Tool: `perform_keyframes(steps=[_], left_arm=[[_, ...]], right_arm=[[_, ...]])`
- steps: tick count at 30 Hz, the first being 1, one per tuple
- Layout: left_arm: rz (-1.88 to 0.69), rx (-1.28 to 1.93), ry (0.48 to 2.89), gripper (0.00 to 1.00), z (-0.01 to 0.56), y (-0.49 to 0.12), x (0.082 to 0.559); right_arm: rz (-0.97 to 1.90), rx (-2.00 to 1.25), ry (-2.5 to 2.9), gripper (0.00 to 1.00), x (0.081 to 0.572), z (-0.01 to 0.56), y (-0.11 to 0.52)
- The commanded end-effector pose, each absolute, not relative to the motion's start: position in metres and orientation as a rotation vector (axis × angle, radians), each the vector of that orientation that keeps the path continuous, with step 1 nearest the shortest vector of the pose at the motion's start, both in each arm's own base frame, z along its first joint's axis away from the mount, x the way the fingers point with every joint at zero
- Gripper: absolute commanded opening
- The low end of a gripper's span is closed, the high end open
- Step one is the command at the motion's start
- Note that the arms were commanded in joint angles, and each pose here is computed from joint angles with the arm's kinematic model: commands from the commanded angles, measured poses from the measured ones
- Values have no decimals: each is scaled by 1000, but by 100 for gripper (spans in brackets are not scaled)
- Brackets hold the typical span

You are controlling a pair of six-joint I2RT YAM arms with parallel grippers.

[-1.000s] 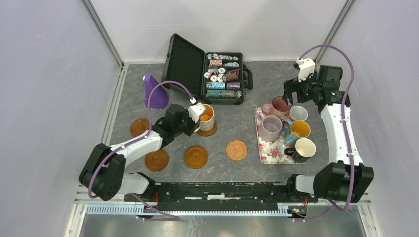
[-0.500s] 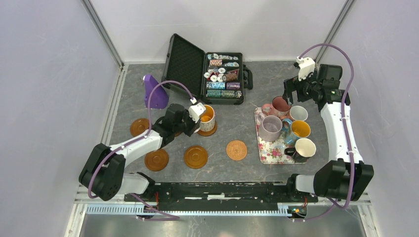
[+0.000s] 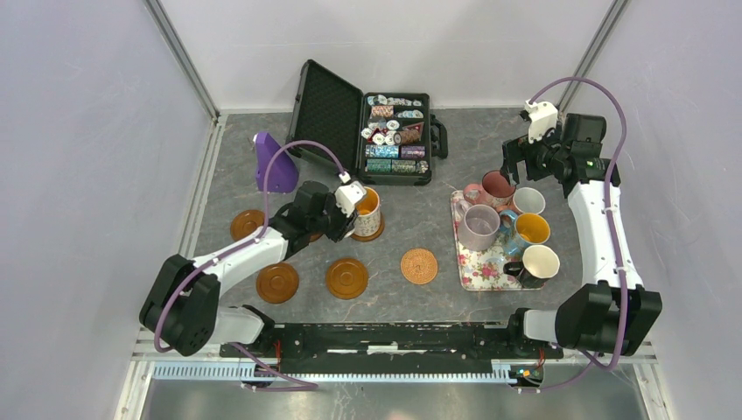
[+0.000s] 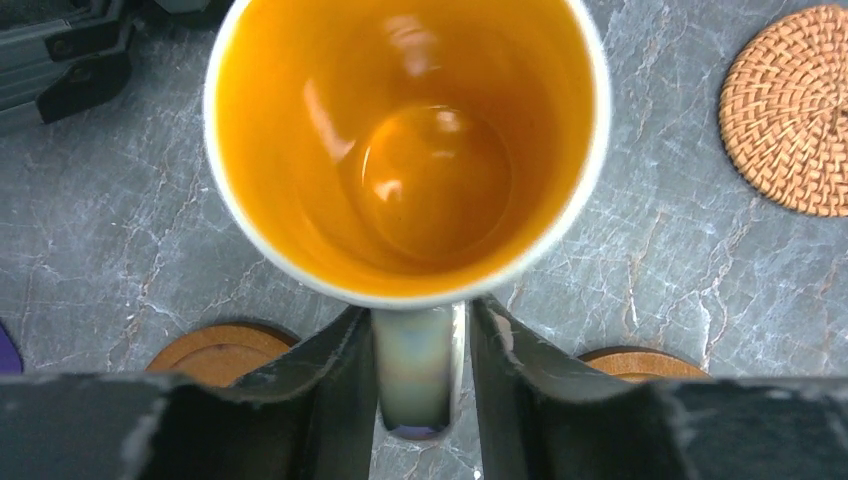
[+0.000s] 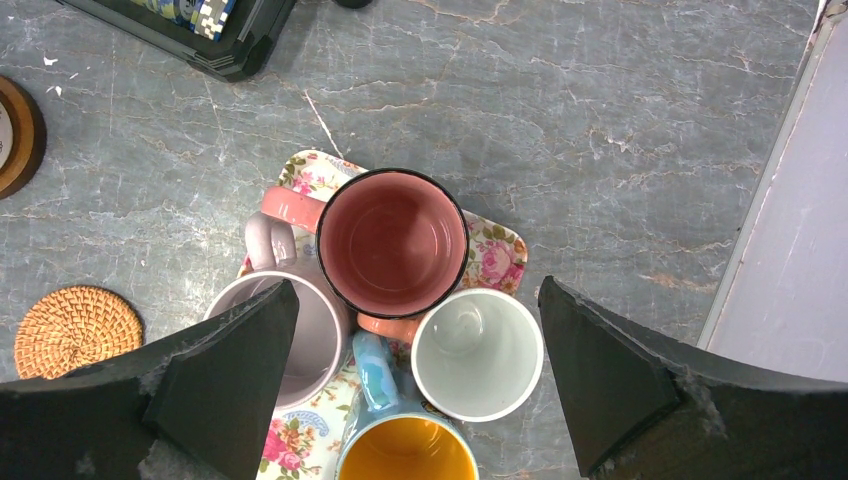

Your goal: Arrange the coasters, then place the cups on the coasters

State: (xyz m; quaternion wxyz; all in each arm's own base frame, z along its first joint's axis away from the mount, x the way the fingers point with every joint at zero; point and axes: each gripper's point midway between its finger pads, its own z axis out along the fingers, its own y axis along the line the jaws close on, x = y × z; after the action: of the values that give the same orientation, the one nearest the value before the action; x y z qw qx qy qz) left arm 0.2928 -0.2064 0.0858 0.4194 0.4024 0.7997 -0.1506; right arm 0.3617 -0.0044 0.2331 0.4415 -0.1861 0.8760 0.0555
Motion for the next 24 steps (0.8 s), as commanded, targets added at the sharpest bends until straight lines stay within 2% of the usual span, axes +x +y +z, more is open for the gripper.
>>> perform_keyframes(steps=[1,9,14,24], left_arm=[[-349,1022,1897,51,122,-216,310],[-424,1111,1911,81,143,-215,284],[-481,1177,1847,98,185,-220,271],[-707,1199,1848,100,241,-249,261]], right_arm=[[118,-464,2121,98,371,255,-6],[148,-561,2111,98,368,257,1],[223,-757,2083,98,358,262,19],[147,-1144,2124,95,350,222,88]])
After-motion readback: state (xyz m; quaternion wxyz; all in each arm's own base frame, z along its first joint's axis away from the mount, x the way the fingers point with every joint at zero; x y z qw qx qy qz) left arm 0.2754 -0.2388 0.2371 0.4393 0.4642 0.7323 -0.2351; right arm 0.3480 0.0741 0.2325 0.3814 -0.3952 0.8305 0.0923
